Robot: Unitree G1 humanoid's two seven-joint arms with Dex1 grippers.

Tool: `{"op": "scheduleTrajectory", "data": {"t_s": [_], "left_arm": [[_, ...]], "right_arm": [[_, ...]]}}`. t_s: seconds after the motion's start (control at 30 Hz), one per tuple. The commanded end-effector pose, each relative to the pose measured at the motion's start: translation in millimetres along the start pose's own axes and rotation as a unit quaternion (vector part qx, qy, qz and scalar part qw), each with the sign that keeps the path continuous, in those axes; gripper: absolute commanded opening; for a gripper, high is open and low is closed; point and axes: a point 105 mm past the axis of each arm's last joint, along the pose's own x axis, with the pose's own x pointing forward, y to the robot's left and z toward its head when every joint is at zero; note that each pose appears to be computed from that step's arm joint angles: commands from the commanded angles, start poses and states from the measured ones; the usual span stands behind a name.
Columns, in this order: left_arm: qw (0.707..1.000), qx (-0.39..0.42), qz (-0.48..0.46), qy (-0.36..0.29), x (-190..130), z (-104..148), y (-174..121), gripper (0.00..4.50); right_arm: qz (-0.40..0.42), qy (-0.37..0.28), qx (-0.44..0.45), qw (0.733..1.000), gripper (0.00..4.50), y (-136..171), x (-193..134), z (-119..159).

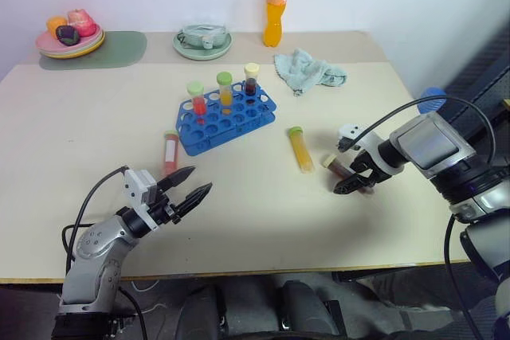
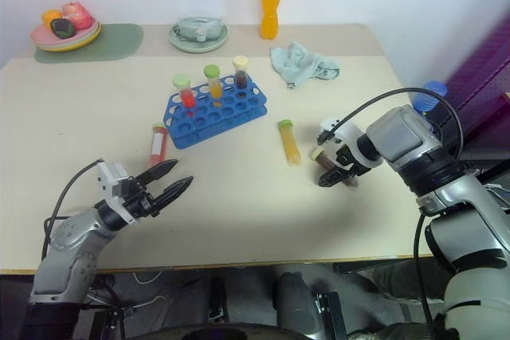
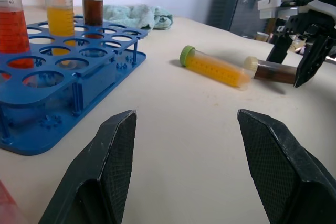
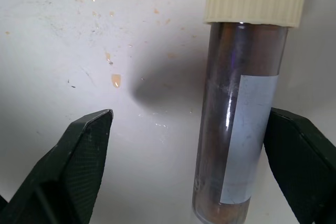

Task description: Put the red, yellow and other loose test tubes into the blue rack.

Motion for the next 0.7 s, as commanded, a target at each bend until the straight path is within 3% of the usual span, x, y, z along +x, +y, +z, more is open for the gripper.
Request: {"op": "scheduleTrajectory", "data": {"t_s": [0.03, 0.7], "left_arm": [[1.000, 0.005, -0.004, -0.010, 1, 4, -3, 3.14], [1.000, -0.011, -0.003, -0.008, 4, 0, -13, 3.14]], "right_arm": [[-0.014, 0.022, 0.006, 1.000, 4.48, -5, 6, -5], [-0.029, 0.066, 0.022, 0.997, 4.48, -12, 13, -4]]}}
